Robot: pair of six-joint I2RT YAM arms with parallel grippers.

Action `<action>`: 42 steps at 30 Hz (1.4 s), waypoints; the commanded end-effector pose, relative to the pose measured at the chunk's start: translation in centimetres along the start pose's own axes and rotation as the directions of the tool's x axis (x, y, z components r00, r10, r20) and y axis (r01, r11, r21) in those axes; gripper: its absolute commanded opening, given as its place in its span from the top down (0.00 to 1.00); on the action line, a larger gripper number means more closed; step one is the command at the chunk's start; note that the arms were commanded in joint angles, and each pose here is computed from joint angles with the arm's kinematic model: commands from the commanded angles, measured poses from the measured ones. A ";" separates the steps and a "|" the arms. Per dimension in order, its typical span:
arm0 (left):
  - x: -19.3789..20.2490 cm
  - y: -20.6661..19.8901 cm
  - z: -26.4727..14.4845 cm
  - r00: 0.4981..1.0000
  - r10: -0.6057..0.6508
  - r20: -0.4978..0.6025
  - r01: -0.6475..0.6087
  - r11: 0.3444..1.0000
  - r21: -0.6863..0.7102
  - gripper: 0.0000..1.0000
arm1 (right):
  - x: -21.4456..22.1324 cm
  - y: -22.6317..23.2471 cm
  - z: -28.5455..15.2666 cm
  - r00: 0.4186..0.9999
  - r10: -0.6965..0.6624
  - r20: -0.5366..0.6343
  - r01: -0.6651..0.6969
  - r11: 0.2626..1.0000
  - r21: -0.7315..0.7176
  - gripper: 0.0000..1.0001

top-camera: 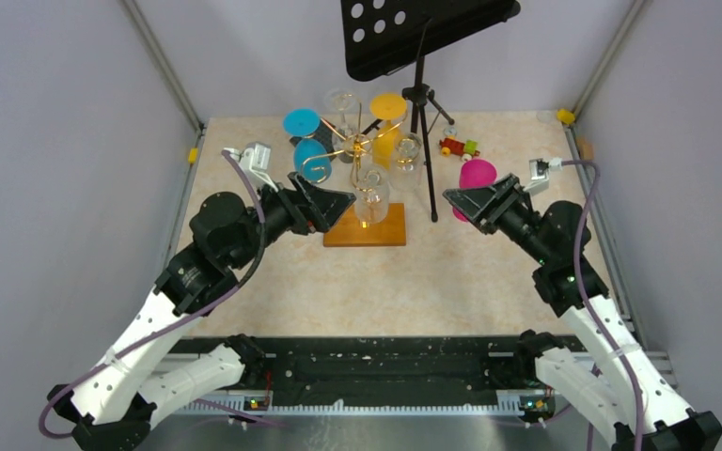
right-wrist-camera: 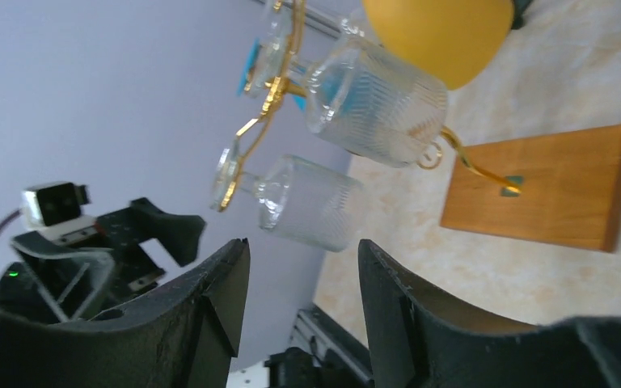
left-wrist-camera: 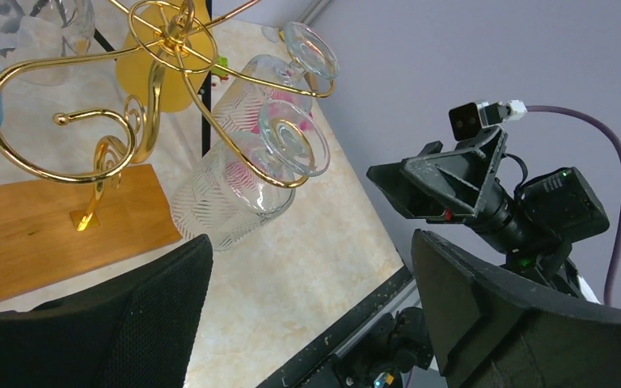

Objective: Take the wine glass off the wine glass rack

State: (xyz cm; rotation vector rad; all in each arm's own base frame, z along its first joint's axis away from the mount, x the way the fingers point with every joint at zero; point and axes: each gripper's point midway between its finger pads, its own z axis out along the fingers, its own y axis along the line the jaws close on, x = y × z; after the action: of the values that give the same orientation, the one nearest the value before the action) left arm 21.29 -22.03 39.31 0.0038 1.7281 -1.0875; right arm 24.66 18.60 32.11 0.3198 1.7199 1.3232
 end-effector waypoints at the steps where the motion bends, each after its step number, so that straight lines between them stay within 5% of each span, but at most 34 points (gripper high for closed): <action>1: -1.5 -1.0 -0.1 0.998 -0.015 0.061 0.013 0.999 0.032 0.03 | -2.3 7.6 -0.7 0.993 0.114 0.029 -0.103 0.964 -0.247 0.46; 9: -1.7 -0.2 -1.0 0.992 0.088 0.095 -0.090 0.996 0.023 0.02 | 0.2 10.0 2.7 0.985 0.157 -0.068 -0.170 0.949 -0.267 0.35; 27: -1.2 0.4 -2.0 0.973 0.212 0.092 -0.216 0.976 0.030 0.02 | 2.9 10.0 8.9 0.977 0.212 0.032 -0.203 0.962 -0.181 0.43; 33: -1.0 0.9 -2.2 0.974 0.213 0.078 -0.214 0.977 0.003 0.02 | 2.5 9.9 9.5 0.975 0.215 0.053 -0.204 0.966 -0.158 0.62; 42: -0.6 1.3 -2.1 0.977 0.204 0.067 -0.204 0.979 -0.010 0.02 | 2.5 10.2 10.1 0.970 0.238 0.039 -0.230 0.962 -0.147 0.76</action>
State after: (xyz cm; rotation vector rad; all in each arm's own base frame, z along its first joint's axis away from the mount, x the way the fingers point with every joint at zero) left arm 20.57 -19.85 39.13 0.1406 1.6342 -0.9391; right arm 28.13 30.69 36.43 0.4813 1.6482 1.5302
